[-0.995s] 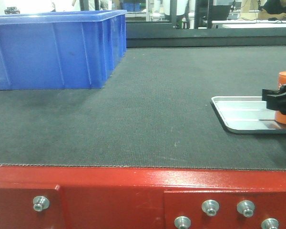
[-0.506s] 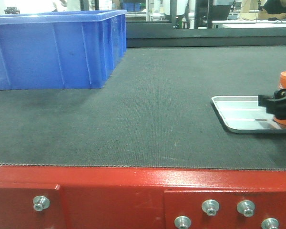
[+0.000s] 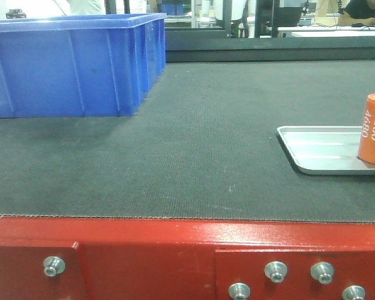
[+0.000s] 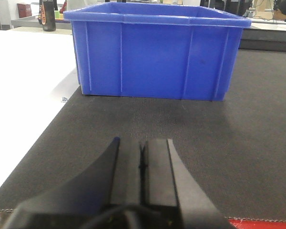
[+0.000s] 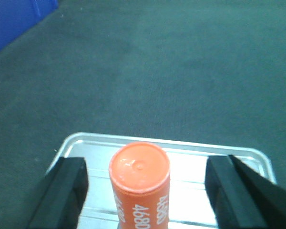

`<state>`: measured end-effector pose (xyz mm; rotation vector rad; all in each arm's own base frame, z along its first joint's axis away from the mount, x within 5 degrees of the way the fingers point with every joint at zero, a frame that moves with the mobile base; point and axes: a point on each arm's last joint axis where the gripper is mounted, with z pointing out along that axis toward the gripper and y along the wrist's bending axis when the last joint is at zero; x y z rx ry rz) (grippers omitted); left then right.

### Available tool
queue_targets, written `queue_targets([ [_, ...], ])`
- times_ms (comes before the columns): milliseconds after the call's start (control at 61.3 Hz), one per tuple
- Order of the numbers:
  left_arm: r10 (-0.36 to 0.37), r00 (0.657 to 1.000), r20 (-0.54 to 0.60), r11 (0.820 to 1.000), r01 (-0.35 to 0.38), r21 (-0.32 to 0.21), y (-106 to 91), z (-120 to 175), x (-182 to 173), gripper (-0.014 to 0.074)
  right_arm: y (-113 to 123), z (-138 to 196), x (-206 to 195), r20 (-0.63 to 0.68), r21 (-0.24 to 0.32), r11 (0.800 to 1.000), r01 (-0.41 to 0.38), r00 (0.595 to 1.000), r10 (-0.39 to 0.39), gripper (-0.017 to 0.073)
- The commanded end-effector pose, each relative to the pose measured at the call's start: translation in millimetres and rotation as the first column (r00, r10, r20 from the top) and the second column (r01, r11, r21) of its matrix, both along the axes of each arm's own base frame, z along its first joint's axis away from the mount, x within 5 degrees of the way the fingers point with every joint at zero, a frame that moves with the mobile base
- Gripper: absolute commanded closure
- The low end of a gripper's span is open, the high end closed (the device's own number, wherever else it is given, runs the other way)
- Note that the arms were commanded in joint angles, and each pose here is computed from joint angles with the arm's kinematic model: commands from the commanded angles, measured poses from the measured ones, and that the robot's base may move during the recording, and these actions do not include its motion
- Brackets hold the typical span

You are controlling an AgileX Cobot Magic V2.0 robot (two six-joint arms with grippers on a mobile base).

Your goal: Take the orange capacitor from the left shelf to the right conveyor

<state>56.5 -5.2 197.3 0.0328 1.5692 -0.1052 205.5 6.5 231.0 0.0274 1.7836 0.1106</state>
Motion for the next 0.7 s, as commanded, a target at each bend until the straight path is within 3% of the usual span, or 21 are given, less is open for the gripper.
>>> queue_targets([
  [0,0.009,0.995,0.104,1.0,-0.008,-0.013,0.9,9.9,-1.4,0.072,-1.3,30.8,-19.4,0.088,0.005,1.0,0.01,0.996,-0.01,0.0078],
  [179,0.009,0.995,0.104,1.0,-0.008,-0.013,0.9,9.9,-1.4,0.072,-4.8,51.7,-67.4,0.082,-0.007,0.999,0.044,0.996,-0.043,0.0403],
  [261,0.009,0.995,0.104,1.0,-0.008,-0.013,0.9,9.9,-1.4,0.072,-6.3,54.6,-86.2,0.069,-0.01,0.998,0.058,0.996,-0.057,0.0509],
  [473,0.009,0.995,0.104,1.0,-0.008,-0.013,0.9,9.9,-1.4,0.072,-8.1,57.7,-115.0,0.076,-0.01,0.997,0.077,0.994,-0.076,0.0505],
  [685,0.009,0.995,0.104,1.0,-0.008,-0.013,0.9,9.9,-1.4,0.072,-8.2,59.6,-118.6,0.097,-0.008,0.997,0.077,0.992,-0.076,0.0505],
])
